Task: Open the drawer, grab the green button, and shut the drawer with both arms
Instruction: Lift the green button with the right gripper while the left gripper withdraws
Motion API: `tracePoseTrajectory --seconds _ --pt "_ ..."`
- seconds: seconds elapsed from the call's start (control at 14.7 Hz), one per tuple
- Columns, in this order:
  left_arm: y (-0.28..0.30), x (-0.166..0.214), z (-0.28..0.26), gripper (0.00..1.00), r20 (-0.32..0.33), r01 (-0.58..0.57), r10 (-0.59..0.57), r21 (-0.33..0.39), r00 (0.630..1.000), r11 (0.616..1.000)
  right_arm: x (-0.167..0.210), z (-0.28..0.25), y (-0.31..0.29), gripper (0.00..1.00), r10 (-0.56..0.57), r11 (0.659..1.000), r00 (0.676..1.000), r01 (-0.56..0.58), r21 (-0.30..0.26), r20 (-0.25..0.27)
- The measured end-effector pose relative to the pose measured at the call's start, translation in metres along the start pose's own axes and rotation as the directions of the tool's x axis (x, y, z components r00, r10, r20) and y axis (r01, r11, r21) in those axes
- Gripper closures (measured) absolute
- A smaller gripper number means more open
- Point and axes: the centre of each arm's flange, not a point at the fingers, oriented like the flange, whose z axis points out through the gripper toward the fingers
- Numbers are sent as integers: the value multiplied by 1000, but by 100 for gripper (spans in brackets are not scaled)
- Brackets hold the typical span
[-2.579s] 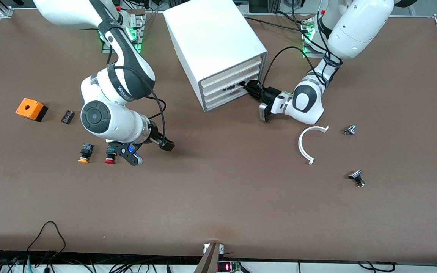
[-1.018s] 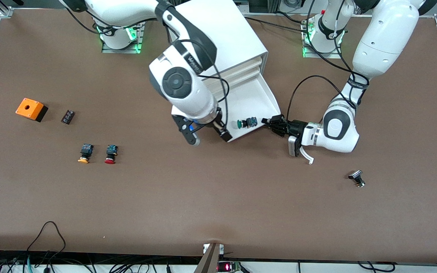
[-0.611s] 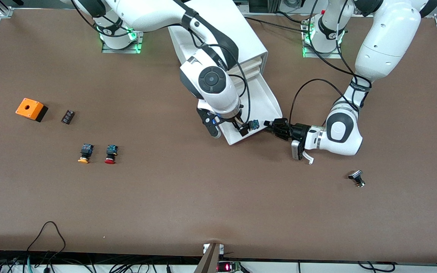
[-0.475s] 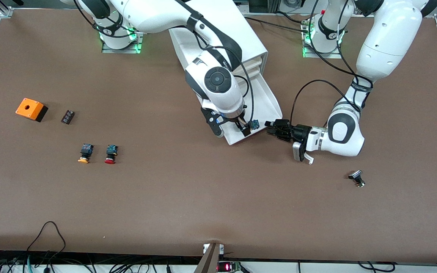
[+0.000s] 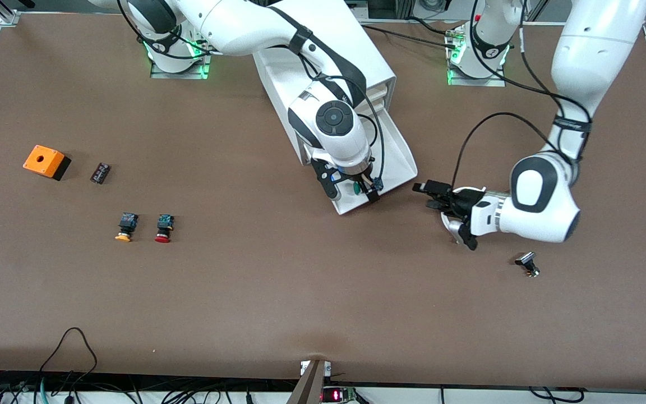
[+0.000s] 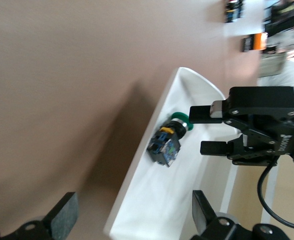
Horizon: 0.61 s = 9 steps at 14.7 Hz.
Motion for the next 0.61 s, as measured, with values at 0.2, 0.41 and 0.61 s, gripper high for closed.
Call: tracePoseTrajectory --seconds 0.2,0.41,0.61 --pt "14 12 -51 0 21 28 -32 194 999 981 -4 11 1 2 10 1000 1000 -10 24 10" --pt "29 16 -84 0 -7 123 -129 362 992 924 -9 24 6 2 14 1000 1000 -14 24 12" --pt "52 17 -113 0 -59 203 -207 566 977 799 -18 31 12 5 6 1000 1000 -7 18 12"
